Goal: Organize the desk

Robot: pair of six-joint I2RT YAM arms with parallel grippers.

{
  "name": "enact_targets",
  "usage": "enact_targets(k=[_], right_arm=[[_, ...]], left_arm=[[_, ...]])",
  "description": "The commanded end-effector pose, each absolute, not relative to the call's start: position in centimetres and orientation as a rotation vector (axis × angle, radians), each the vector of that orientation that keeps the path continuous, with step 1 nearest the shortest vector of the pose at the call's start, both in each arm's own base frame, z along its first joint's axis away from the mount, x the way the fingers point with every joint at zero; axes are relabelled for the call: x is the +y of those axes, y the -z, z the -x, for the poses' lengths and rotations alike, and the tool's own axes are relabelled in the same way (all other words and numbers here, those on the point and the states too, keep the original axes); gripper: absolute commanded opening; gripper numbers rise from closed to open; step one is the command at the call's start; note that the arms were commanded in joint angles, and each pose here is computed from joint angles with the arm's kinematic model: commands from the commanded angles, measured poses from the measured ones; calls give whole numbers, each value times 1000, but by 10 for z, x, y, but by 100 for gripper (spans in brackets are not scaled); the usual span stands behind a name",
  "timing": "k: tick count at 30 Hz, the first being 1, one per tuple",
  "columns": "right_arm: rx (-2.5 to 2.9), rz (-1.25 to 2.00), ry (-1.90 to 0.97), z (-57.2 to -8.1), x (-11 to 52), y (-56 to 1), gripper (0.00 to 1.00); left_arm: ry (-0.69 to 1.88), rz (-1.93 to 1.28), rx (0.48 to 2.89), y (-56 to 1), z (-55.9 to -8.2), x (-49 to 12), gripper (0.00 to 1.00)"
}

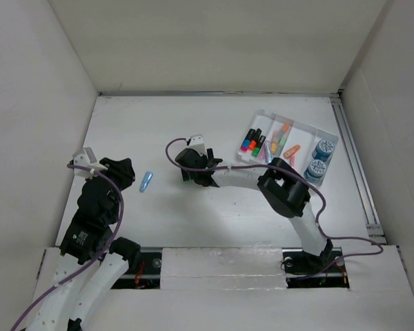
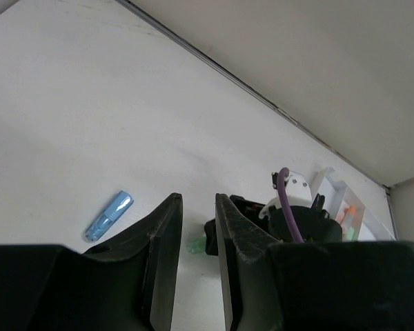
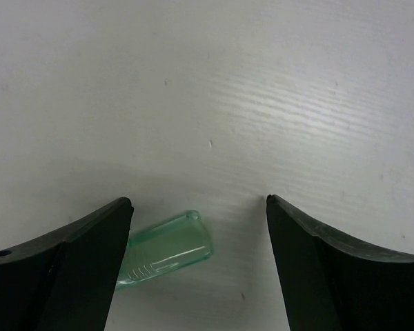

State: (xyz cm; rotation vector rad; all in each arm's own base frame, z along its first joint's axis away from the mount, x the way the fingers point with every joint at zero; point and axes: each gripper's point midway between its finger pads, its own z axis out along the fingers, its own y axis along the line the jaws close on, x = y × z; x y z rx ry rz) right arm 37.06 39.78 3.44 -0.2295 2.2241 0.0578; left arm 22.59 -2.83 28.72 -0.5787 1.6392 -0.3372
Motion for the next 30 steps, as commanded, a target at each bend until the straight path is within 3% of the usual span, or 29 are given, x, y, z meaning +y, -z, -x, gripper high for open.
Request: enact_targets(k=[1, 6, 8, 13, 21, 30], right_arm=[[2260, 251, -120, -348, 385, -61, 84], [2267, 246, -290, -331, 394, -87, 85], [2315, 205, -361, -322, 399, -80, 77], [2362, 167, -431, -285, 403, -58, 69], [2405, 182, -436, -282, 411, -36, 72], [2365, 214, -302, -322, 420, -25, 74]], left_arm=[[368, 558, 1604, -305, -227, -32, 22], [373, 553, 1600, -306, -227, -33, 22], [373, 553, 1600, -306, -227, -33, 22], [375, 553, 1598, -306, -227, -32, 22], [380, 546, 1598, -306, -226, -34, 22], [385, 539, 1597, -307, -227, -35, 22]])
